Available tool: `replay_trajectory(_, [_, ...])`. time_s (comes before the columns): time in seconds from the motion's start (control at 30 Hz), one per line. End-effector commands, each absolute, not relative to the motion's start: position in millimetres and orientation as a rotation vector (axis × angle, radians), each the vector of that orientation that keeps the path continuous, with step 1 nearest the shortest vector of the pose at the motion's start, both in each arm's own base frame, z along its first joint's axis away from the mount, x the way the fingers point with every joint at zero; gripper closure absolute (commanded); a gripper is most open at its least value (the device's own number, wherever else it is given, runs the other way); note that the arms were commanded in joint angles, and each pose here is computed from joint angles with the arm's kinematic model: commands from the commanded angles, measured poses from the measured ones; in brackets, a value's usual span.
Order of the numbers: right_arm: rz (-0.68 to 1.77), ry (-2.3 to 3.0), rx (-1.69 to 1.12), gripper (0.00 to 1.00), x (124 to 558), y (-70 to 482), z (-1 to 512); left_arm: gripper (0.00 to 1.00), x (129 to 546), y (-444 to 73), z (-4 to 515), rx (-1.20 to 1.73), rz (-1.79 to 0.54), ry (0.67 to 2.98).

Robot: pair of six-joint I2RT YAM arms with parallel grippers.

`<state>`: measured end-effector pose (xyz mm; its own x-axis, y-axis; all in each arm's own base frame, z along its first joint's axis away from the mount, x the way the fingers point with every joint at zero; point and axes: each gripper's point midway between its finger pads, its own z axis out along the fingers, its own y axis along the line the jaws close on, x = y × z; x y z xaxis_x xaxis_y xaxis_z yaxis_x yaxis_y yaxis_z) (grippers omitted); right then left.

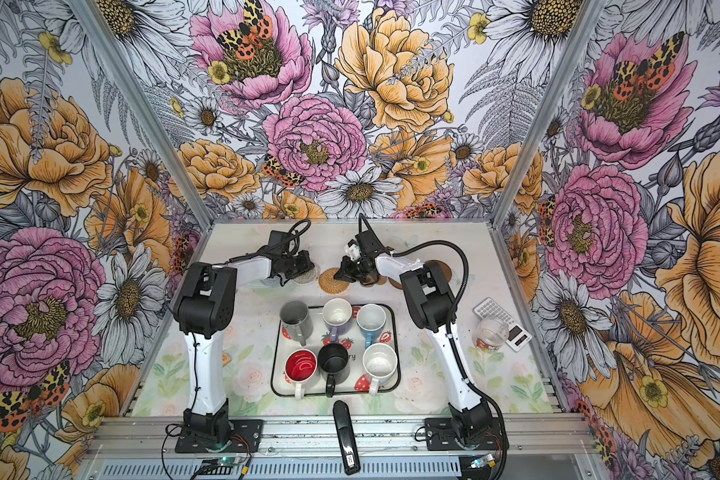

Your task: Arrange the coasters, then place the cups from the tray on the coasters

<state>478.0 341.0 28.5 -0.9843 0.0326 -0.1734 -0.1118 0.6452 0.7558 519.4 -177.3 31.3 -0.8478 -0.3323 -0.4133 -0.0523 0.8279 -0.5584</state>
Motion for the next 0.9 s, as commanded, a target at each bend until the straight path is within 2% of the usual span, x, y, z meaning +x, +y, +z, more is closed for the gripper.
replay_trajectory(0.0, [1.120,2.772,0.035,1.00,484,321,-9,1.00,496,-178,13,-0.265,-0.675,2.597])
replay_trajectory(0.87, [1.159,2.705,0.015,1.00,504,321,13,1.00,509,-199,38,-0.220,-0.723,2.553])
